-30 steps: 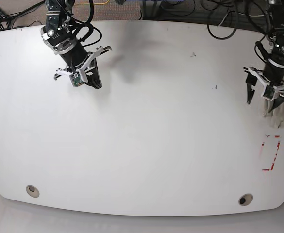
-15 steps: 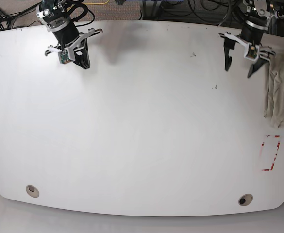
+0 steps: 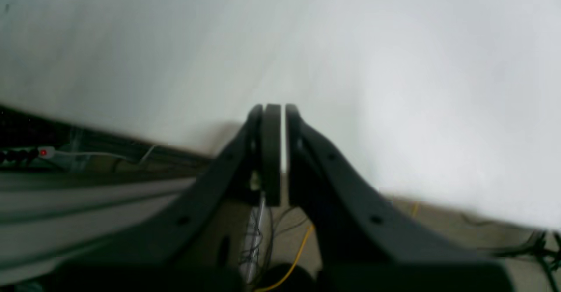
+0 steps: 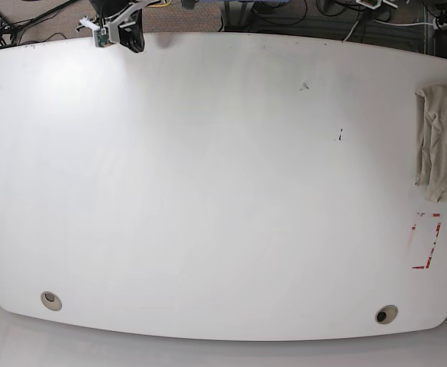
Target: Fold the T-shirt properly
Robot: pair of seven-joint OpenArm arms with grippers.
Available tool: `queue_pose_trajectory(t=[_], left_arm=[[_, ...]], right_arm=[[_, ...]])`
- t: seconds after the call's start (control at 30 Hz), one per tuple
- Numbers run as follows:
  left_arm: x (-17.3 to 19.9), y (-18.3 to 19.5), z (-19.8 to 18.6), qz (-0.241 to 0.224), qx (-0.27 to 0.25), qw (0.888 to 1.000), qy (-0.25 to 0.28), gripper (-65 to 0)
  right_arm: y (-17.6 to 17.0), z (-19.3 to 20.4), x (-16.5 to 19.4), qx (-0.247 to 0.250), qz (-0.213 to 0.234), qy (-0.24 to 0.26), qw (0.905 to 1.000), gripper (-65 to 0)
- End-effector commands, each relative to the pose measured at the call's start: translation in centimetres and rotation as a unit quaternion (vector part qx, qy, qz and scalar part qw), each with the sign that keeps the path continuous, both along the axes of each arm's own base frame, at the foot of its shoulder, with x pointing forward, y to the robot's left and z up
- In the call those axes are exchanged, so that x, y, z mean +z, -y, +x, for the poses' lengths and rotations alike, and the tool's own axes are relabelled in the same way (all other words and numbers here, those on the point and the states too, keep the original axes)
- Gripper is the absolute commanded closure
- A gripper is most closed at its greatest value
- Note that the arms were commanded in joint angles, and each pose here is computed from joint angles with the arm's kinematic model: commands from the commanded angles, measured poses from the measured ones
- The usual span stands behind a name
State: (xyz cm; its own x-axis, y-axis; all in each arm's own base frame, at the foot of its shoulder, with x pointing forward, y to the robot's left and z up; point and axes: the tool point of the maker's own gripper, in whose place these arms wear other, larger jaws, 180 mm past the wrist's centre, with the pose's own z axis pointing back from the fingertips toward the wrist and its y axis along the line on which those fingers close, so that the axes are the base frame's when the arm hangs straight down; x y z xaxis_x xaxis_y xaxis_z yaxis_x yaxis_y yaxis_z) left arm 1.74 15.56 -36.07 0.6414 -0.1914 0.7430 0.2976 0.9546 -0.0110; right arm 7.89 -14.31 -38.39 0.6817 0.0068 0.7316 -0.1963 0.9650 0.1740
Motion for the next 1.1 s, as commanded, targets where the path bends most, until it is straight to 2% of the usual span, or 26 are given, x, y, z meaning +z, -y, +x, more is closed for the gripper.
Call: queue_pose_trajectory(t=[0.0,0.13,0.3,0.43,0.53,0.77,1.07], left_arm=[[0.2,-0.3,-1.6,-0.003,0.011,1.000,-0.014,-40.7],[-1.6,-0.8,-4.3,-0.004,0.023,0.998,-0.057,-40.7],[-5.0,-1.1,-7.8,-0.015,0.040,0.993,-0.113,-40.7],[-8.2,-1.7,-8.5,-0.018,0.020,0.990,-0.141,-40.7],[-11.4,-1.8,-10.6,-0.028,0.015,0.982,-0.186,-40.7],[-17.3,-3.0,-10.6,-0.030,0.044,0.972,-0.227,-40.7],[-23.9,-3.9,-11.5,-0.044,0.105,0.945,-0.307,-40.7]], right_arm=[[-0.5,-1.8,0.4,-0.015,0.018,-0.001,0.9997,-1.3],[-0.4,-4.6,-0.3,-0.033,0.029,-0.024,0.9988,-1.3],[-1.2,-8.7,-3.1,-0.047,0.051,-0.085,0.9940,-1.3],[-2.6,-12.1,-5.9,-0.051,0.076,-0.142,0.9857,-1.3],[-3.4,-13.6,-8.1,-0.054,0.090,-0.173,0.9794,-1.3],[-3.6,-15.3,-12.8,-0.040,0.076,-0.215,0.9729,-1.3],[-4.4,-15.3,-18.6,-0.042,0.086,-0.269,0.9584,-1.3]])
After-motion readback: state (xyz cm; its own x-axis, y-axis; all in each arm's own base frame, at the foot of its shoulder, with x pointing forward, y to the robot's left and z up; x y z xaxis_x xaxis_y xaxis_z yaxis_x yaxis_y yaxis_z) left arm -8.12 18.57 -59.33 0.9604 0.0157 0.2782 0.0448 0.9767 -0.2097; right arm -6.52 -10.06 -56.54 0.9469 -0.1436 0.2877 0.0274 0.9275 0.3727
